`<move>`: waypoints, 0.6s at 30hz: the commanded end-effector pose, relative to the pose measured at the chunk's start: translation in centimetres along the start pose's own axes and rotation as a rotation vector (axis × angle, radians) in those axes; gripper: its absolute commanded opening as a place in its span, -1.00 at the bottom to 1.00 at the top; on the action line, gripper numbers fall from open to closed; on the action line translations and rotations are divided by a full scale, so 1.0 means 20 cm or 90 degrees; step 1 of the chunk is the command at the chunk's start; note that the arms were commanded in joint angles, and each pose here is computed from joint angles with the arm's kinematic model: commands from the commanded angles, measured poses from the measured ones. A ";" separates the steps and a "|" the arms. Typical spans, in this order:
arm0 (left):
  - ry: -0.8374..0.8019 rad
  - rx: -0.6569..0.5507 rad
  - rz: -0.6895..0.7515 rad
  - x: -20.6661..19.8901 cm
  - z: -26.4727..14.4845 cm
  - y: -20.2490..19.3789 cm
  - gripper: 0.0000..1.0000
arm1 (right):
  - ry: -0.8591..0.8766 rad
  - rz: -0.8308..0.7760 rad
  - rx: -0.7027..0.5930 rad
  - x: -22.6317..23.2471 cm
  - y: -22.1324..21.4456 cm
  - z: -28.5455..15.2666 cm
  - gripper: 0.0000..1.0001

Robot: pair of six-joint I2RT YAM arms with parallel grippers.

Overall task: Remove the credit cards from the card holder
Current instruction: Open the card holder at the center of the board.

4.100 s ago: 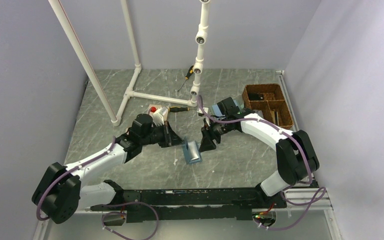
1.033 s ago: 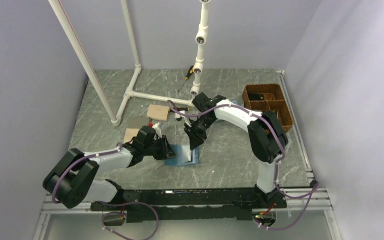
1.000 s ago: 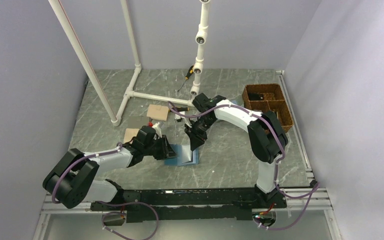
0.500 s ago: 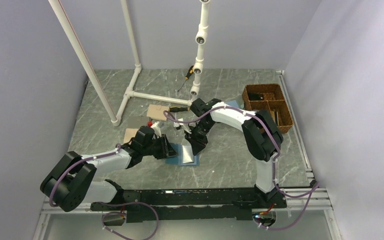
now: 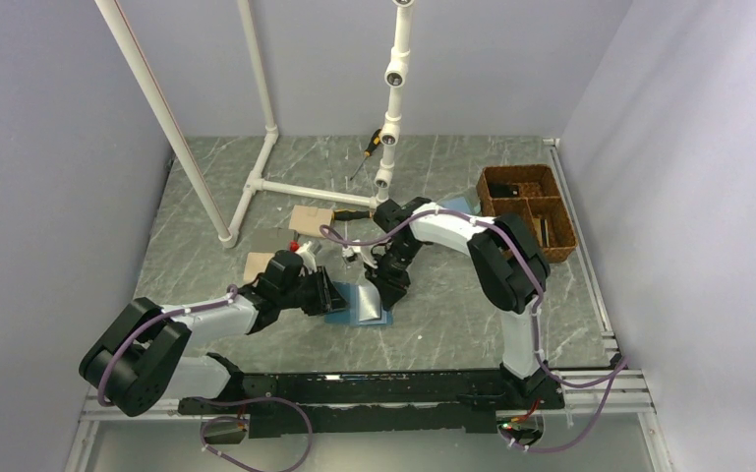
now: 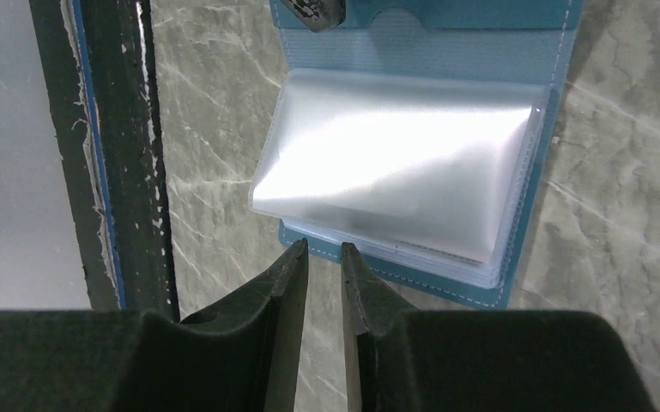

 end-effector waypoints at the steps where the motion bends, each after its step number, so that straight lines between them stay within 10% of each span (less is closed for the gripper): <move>1: -0.032 -0.012 0.003 -0.03 0.00 0.01 -0.45 | 0.018 -0.019 0.003 0.01 0.01 0.04 -0.53; 12: -0.055 -0.008 -0.001 -0.03 0.00 0.00 -0.39 | -0.008 0.040 -0.047 -0.04 0.08 0.08 -0.53; 18: -0.076 -0.014 -0.003 -0.04 -0.02 -0.02 0.18 | -0.009 0.124 -0.109 -0.10 0.11 0.09 -0.53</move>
Point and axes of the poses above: each gripper's point midway between its finger pads, its own z axis out along the fingers, its own x axis along the line the jaws close on, y = z × x, the point moved 9 cm from there along -z, back along the fingers, and after that the axes turned 1 degree about z, right-handed, at the moved point
